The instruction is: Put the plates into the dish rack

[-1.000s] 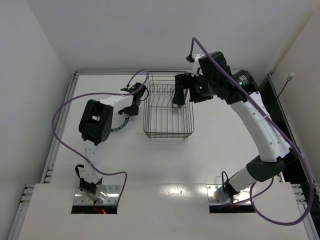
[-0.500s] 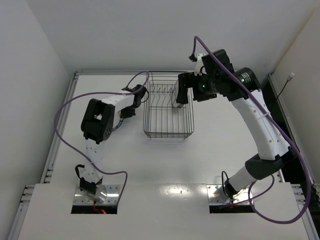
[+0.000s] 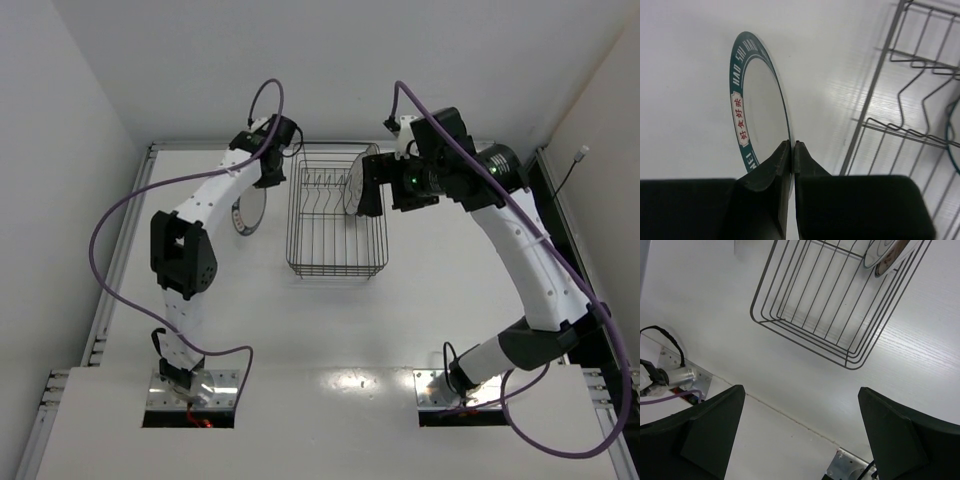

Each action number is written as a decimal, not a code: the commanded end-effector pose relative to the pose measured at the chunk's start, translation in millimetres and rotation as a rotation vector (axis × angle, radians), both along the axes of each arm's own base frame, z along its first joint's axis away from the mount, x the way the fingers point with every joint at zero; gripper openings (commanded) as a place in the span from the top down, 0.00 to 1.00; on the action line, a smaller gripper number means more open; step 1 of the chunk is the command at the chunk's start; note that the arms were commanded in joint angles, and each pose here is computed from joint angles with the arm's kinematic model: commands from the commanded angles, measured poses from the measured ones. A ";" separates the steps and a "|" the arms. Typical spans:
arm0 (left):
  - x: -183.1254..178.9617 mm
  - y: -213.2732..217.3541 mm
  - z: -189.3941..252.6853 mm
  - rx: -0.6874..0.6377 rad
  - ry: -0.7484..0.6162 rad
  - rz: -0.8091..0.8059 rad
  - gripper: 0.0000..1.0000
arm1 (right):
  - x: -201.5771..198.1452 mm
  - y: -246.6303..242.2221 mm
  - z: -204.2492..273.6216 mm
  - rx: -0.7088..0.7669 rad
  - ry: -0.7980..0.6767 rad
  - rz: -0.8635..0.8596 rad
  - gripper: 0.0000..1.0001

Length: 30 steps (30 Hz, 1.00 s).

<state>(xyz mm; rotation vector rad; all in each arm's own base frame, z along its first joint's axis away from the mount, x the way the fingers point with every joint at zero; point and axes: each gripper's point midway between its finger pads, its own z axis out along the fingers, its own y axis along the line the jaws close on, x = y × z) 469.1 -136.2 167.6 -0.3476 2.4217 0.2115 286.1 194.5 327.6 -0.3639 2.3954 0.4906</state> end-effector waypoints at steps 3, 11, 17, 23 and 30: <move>-3.1 -22.6 81.7 -0.178 -0.139 -0.061 1.00 | 0.6 -3.1 8.7 0.040 -0.045 -0.023 0.06; 7.9 -67.7 190.7 -0.456 -0.389 -0.206 1.00 | -12.2 -15.8 13.3 0.057 -0.070 -0.078 0.06; 2.1 -124.6 268.3 -0.727 -0.619 -0.480 1.00 | -25.4 -27.8 14.2 0.062 -0.083 -0.115 0.06; -6.9 -178.4 244.2 -0.887 -0.545 -0.654 1.00 | -30.6 -38.0 13.2 0.061 -0.091 -0.171 0.06; 2.6 -195.0 206.5 -0.917 -0.487 -0.662 1.00 | -39.7 -52.8 14.4 0.027 -0.101 -0.207 0.06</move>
